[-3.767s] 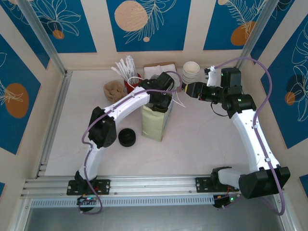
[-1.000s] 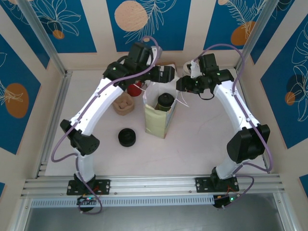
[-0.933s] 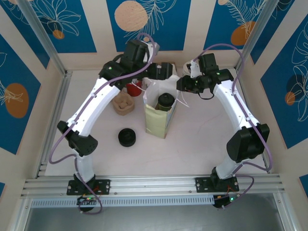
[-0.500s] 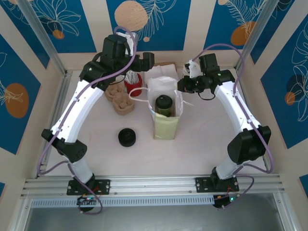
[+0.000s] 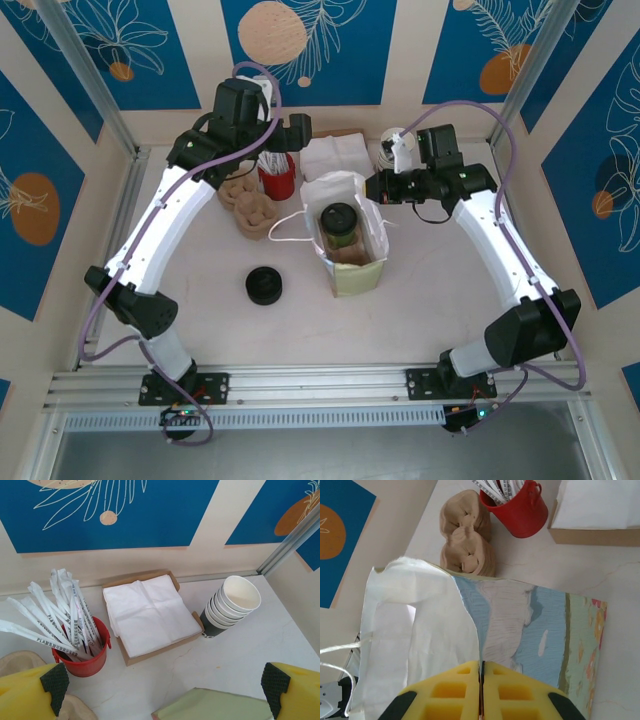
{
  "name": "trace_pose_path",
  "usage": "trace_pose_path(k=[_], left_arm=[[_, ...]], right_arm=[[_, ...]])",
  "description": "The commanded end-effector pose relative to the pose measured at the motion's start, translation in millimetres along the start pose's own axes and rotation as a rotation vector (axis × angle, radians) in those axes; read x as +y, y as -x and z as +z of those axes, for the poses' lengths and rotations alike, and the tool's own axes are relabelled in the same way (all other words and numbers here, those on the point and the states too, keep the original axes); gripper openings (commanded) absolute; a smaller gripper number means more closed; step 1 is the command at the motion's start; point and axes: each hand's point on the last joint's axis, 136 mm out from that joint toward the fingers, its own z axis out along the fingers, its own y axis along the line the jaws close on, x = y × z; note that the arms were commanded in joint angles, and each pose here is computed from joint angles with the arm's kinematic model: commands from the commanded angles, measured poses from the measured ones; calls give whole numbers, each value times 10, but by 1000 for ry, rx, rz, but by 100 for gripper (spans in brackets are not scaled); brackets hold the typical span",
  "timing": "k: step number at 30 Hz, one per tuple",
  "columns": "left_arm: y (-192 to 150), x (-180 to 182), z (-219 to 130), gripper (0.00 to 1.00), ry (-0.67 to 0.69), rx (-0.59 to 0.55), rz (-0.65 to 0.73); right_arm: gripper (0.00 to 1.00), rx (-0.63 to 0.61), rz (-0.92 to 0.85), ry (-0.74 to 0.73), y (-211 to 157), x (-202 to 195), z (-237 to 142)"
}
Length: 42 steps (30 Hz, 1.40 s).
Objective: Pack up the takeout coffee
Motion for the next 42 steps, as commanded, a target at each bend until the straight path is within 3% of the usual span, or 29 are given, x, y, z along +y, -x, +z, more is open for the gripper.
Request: trace_pose_path(k=[1,27,42], left_arm=[[76,96,-84,100,26,-27,-28],[-94,162,-101,100,43,14,-64],[-250,216,-28,100,68,69,-79]], right_arm=[[10,-50,-64,60,34,200,-103],[10,-113,-123,87,-164,392,-274],[11,-81,-12,38,16,136,-38]])
